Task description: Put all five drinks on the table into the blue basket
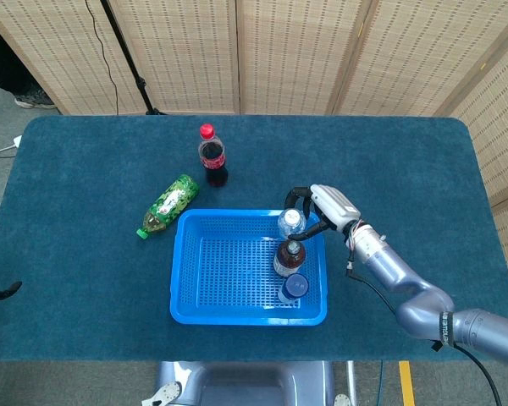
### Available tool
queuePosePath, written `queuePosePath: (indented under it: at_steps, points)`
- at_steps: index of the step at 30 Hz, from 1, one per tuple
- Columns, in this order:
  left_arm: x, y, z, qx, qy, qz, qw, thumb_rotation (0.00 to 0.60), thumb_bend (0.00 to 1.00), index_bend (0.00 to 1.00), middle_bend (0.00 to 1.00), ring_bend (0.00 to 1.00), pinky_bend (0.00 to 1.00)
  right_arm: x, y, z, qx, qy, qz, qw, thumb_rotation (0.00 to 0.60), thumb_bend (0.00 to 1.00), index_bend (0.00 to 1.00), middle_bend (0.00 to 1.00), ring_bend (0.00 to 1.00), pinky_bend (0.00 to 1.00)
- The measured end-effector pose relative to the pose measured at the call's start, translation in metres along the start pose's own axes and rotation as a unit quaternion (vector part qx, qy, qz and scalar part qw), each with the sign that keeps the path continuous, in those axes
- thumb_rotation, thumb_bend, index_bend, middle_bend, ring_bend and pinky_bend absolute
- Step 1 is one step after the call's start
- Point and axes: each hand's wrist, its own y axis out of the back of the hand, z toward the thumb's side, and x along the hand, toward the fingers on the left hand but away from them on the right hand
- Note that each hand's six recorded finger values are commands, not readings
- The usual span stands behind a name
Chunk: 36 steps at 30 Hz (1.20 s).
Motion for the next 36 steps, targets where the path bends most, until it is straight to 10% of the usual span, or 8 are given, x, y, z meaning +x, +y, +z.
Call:
queuePosePath:
  at_steps: [4, 12, 22, 36]
  points:
    - [0.000, 0.000, 0.000, -0.001, -0.001, 0.000, 1.0000, 0.600, 0.15, 0.00, 0.00, 0.00, 0.00, 0.002, -0.005, -0.004, 0.020, 0.003, 0.008, 0.9998, 0.600, 0.14, 0.49, 0.46, 0.41, 0.68]
    - [-0.001, 0.000, 0.001, -0.001, -0.005, -0.001, 1.0000, 0.600, 0.15, 0.00, 0.00, 0.00, 0.00, 0.010, -0.010, -0.009, 0.034, 0.008, 0.031, 0.9989, 0.600, 0.01, 0.20, 0.03, 0.00, 0.11]
    - [-0.002, 0.002, 0.004, -0.012, -0.014, 0.000, 0.9998, 0.600, 0.15, 0.00, 0.00, 0.00, 0.00, 0.023, 0.006, -0.006, 0.039, 0.026, 0.006, 0.9989, 0.600, 0.00, 0.06, 0.00, 0.00, 0.02]
    - [0.025, 0.012, 0.033, -0.001, -0.087, -0.001, 0.9962, 0.600, 0.15, 0.00, 0.00, 0.00, 0.00, 0.125, 0.075, -0.021, 0.154, 0.051, -0.171, 0.9717, 0.600, 0.00, 0.05, 0.00, 0.00, 0.01]
